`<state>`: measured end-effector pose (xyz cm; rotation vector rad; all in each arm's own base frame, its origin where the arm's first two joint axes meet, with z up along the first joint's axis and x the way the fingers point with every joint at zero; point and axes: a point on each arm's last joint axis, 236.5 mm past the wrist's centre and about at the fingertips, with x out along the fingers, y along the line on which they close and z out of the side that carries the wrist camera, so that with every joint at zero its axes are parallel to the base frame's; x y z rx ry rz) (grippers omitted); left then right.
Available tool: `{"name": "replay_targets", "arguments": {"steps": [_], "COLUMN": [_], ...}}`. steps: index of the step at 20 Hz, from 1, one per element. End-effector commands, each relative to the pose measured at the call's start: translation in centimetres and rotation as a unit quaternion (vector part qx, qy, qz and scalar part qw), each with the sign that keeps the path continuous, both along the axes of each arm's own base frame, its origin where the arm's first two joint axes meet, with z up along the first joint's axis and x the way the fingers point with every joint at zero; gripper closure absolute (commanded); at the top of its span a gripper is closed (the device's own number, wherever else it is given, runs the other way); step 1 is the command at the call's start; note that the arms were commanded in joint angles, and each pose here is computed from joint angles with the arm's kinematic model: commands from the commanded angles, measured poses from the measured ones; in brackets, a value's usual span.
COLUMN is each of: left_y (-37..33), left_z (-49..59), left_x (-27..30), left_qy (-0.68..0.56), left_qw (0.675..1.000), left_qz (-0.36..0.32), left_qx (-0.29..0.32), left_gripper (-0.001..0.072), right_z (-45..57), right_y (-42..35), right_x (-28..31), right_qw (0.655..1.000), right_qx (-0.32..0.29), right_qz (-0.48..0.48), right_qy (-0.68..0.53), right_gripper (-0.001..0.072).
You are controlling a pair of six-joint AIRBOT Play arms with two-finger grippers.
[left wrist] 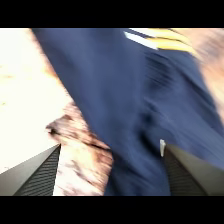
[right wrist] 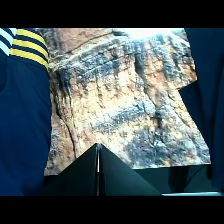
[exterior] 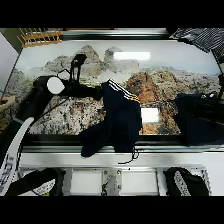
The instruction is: Fold the clothes and pants, and hang the long-sleeved shirts on hangers.
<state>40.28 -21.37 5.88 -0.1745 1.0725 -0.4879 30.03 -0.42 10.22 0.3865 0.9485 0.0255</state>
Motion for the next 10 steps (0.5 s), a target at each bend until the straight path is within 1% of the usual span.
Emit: {"name": "replay_targets", "arguments": {"steps": [1,4,6,10], "left_y": [3.3,1.1,-1.1,-4.6], "left_z": [-7.0,-12.3,-14.4,-16.2], "left_x": [5.3,7.6,8.5,9.2], "left_qy": [0.078,0.144,0.168,0.183], "left_qw": [0.993,0.981,0.976,0.977], "left_qz": [0.078,0.101,0.096,0.055], "left_qx": [-0.027,-0.08,-0.1,-0.095], "left_gripper": [0.0019,0.0019,0.0019,0.0019], "right_z": [0.0,0.0,0.0,0.0], "right_y": [0.1,0.1,0.0,0.1], "right_x": [0.0,0.0,0.0,0.0], "right_qw": [1.0,1.0,1.0,1.0], "right_qx": [0.001,0.001,0.0,0.001], "right_qz": [0.001,0.001,0.001,0.001], "right_qy": [0.0,0.0,0.001,0.001], "right_gripper": [0.0695,0.0695,0.0696,0.0695]}}
